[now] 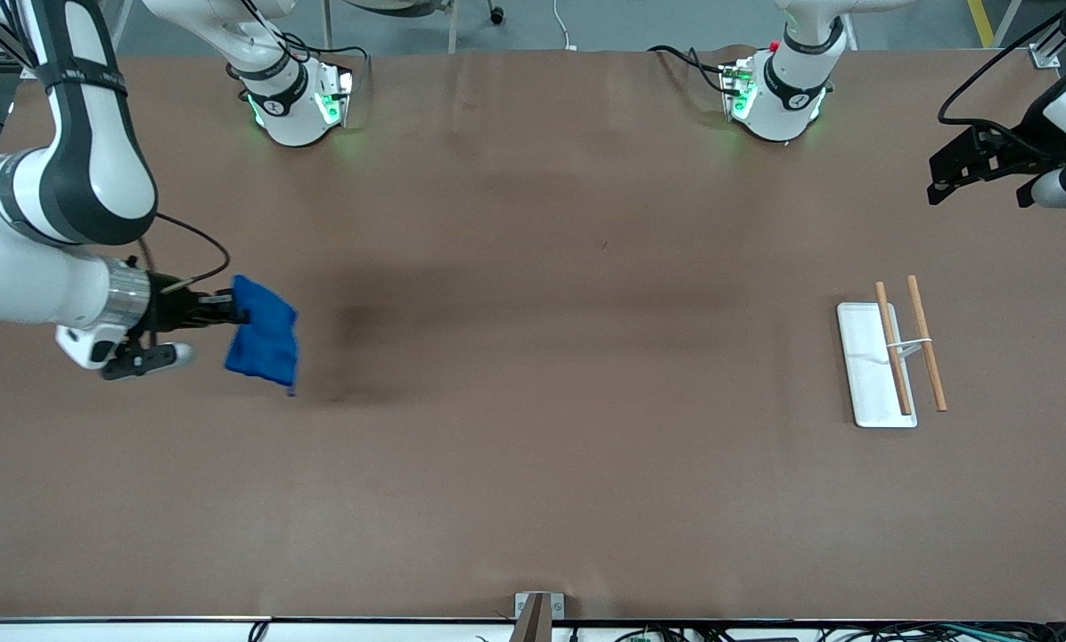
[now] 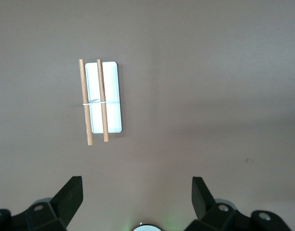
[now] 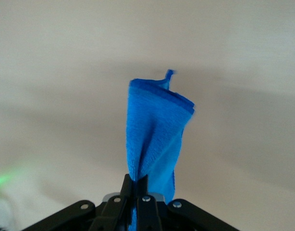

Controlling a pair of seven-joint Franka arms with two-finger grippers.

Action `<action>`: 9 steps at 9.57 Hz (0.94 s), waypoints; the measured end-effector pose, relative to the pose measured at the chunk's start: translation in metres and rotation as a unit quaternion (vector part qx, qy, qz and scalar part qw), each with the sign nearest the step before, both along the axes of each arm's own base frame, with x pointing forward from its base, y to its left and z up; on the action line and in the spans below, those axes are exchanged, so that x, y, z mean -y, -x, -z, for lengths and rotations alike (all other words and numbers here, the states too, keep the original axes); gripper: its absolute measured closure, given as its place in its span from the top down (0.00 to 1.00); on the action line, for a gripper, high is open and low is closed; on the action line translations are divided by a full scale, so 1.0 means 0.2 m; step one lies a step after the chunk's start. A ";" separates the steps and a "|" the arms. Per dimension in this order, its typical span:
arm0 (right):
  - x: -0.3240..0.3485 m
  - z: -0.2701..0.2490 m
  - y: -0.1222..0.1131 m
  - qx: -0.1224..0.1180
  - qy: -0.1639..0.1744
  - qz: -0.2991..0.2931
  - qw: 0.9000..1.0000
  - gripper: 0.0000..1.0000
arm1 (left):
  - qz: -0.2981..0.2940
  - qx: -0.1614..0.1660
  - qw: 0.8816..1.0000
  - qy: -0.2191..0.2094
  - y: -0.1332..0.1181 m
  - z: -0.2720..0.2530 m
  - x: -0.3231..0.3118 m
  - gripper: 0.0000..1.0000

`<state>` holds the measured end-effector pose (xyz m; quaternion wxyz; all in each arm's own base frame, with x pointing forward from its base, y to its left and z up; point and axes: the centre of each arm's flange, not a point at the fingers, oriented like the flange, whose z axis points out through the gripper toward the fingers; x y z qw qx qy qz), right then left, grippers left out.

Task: Right arm passes towel to left arm to hang
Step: 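Lift the blue towel with the right gripper toward the table middle, then hold the towel up with the right gripper while the left gripper approaches it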

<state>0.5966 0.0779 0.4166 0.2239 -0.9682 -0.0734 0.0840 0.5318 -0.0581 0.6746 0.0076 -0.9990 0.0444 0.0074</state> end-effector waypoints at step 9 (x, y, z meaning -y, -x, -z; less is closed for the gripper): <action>-1.38 -0.15 0.23 -0.039 -0.384 0.097 0.917 0.05 | -0.018 -0.133 0.948 0.288 -0.23 0.64 0.13 0.99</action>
